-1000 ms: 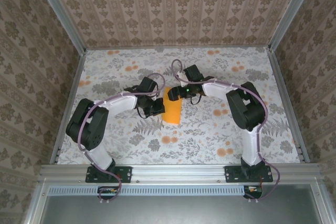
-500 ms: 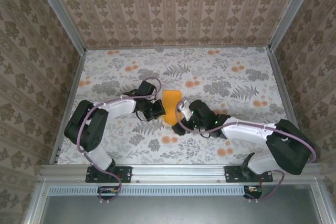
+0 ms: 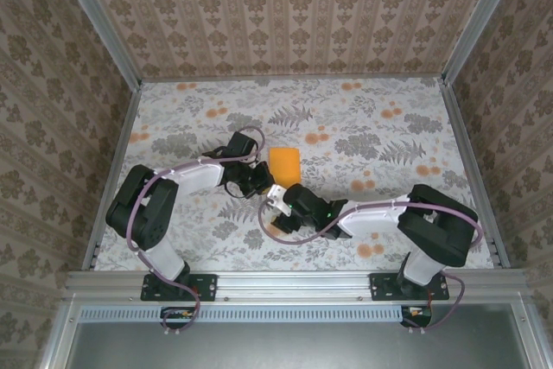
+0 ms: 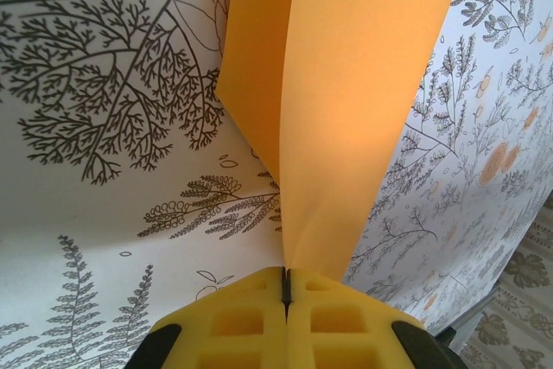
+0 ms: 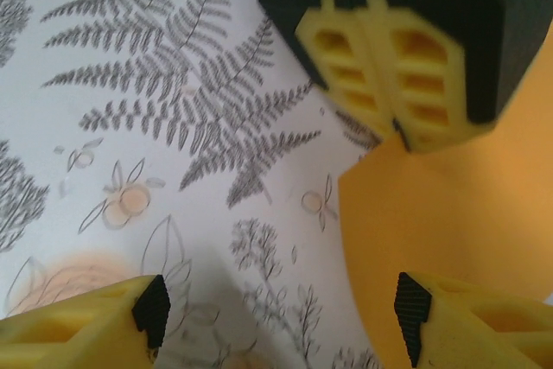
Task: Fold a paper plane with a square sheet of paper (fold left side to right side)
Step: Third fold the triangle at the center of the table.
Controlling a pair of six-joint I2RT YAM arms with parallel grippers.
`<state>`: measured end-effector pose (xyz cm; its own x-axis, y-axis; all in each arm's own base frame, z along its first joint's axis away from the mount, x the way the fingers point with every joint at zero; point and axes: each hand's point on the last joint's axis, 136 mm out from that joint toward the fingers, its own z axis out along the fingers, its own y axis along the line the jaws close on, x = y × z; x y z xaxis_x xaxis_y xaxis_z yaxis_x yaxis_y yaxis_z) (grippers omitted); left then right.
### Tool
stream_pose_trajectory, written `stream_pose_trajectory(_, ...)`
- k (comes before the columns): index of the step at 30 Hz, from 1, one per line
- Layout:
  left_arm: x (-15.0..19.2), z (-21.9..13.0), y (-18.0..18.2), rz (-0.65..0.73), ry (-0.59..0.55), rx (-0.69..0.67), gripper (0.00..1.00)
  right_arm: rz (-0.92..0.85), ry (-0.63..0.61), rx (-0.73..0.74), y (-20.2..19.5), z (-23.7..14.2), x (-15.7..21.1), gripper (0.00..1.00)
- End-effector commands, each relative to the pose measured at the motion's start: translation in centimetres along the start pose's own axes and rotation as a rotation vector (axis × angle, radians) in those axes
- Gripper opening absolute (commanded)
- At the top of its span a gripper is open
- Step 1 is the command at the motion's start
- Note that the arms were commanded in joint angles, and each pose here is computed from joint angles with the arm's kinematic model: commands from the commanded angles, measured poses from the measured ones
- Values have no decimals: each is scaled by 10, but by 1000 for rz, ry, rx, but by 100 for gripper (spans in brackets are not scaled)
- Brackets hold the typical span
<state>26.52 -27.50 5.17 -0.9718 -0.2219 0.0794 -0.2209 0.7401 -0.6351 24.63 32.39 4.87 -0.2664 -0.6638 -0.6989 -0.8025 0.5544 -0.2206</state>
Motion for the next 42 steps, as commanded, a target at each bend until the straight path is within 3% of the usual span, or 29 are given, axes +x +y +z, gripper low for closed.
stream_pose_trajectory(1,7,2,0,-15,24,6,0,-50,-52,57,-9,7,-23,71)
stream_pose_trajectory(5,7,2,-1,-14,26,6,0,-54,-42,72,-13,15,-26,62)
stream_pose_trajectory(9,8,2,-1,-11,31,5,0,-50,-29,84,-16,21,-24,46)
stream_pose_trajectory(14,8,1,-2,-1,37,9,1,-33,-25,84,-21,21,-23,12)
stream_pose_trajectory(16,7,-1,-3,19,39,11,8,-34,-16,59,-18,19,-21,0)
stream_pose_trajectory(18,4,-6,-3,37,29,9,20,-33,1,26,-13,18,-16,0)
stream_pose_trajectory(23,-8,-33,-1,78,-21,28,37,8,36,-49,-7,13,-5,0)
stream_pose_trajectory(27,-18,-53,-3,118,-60,44,42,40,46,-99,-3,10,-3,0)
stream_pose_trajectory(33,-49,-55,-18,210,-69,55,27,100,38,-165,0,6,-6,0)
stream_pose_trajectory(42,-63,12,-56,348,69,41,16,155,44,-207,0,4,-3,0)
